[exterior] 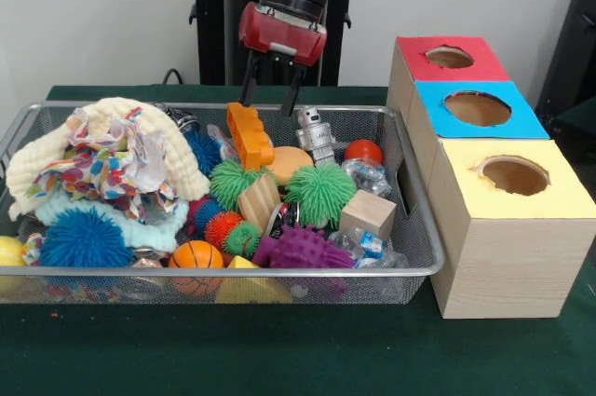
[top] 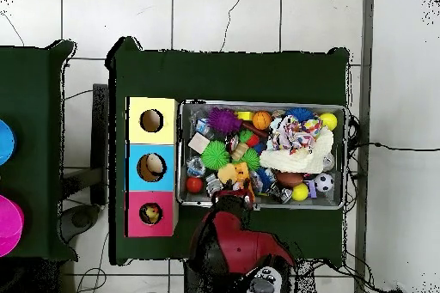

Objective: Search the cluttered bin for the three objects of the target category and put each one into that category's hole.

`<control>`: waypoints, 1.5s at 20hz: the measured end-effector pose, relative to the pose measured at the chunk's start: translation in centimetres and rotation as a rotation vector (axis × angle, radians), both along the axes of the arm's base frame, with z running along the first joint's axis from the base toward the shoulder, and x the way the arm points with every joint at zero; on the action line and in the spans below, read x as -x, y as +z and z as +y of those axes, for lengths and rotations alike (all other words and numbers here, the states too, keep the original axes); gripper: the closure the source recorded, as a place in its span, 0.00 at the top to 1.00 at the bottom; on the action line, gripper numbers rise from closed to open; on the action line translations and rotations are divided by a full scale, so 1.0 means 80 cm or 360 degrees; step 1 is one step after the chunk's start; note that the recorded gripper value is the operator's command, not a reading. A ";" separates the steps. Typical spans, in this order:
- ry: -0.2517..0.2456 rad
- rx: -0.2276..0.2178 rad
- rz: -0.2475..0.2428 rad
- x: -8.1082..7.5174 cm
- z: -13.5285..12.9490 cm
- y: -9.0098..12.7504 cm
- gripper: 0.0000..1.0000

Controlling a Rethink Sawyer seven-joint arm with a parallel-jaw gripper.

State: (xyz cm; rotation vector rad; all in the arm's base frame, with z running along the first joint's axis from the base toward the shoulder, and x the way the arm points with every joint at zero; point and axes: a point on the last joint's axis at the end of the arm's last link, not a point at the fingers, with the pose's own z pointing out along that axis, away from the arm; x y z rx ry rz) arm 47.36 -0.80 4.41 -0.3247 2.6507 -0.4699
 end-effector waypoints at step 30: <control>-0.0033 -0.0140 -0.0292 -0.059 -0.003 -0.003 1.00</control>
